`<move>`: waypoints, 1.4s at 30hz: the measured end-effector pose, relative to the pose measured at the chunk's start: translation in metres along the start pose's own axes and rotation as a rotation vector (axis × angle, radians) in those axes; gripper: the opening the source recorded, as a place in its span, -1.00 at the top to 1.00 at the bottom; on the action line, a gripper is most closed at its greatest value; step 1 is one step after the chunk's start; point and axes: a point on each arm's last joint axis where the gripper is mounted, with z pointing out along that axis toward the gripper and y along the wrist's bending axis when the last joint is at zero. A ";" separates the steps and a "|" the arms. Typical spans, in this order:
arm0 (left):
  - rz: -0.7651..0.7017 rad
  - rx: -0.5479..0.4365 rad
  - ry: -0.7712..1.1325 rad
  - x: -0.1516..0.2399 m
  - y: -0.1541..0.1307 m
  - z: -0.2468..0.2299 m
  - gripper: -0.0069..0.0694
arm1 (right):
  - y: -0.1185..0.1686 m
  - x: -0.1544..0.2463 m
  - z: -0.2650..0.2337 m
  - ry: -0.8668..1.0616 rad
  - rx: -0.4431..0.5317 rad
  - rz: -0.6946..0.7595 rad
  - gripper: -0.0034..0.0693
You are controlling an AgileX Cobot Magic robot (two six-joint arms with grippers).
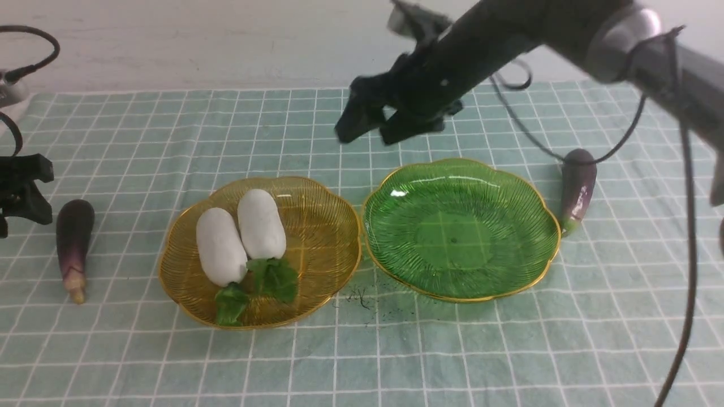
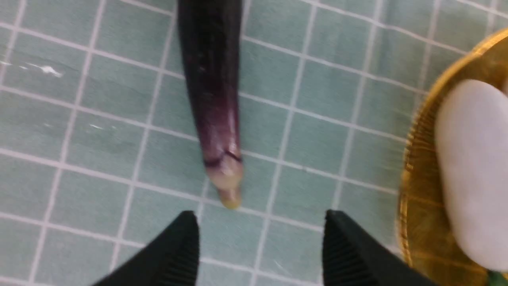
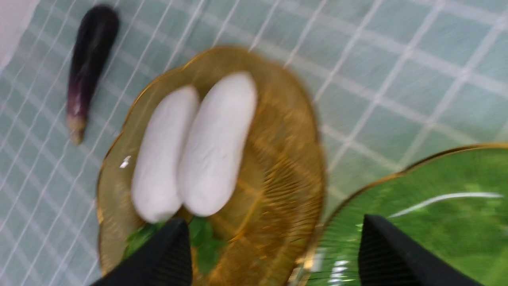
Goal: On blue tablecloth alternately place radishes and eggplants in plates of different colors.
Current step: 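Place the eggplant on the green plate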
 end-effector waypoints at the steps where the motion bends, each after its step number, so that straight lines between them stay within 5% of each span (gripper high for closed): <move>1: -0.001 -0.003 -0.002 0.000 0.000 0.001 -0.33 | -0.004 -0.001 -0.005 -0.007 0.019 0.006 -0.48; 7: -0.050 -0.020 -0.010 -0.007 0.009 0.046 -0.61 | -0.022 -0.016 -0.104 -0.155 0.275 0.030 -0.01; 17: -0.075 -0.041 0.048 0.001 0.024 0.126 -0.62 | -0.023 -0.003 -0.161 -0.179 0.475 -0.008 0.08; 19: -0.071 -0.041 0.046 0.000 0.025 0.131 -0.47 | -0.028 -0.001 -0.167 -0.174 0.504 -0.012 0.13; 23: -0.057 -0.033 0.060 -0.002 0.020 0.130 0.17 | -0.039 0.001 -0.177 -0.180 0.542 0.003 0.33; 27: -0.026 -0.003 0.088 -0.010 0.005 0.118 0.14 | -0.061 0.004 -0.194 -0.196 0.588 0.051 0.60; 34: 0.173 0.135 -0.035 -0.040 -0.094 0.045 0.14 | -0.105 0.015 -0.223 -0.245 0.662 0.241 0.81; 40: 0.423 0.412 -0.085 -0.004 -0.237 0.013 0.14 | -0.158 0.022 -0.171 -0.140 0.591 0.347 0.52; 42: 0.460 0.455 -0.101 0.010 -0.264 0.017 0.14 | -0.175 0.026 -0.149 -0.096 0.569 0.376 0.34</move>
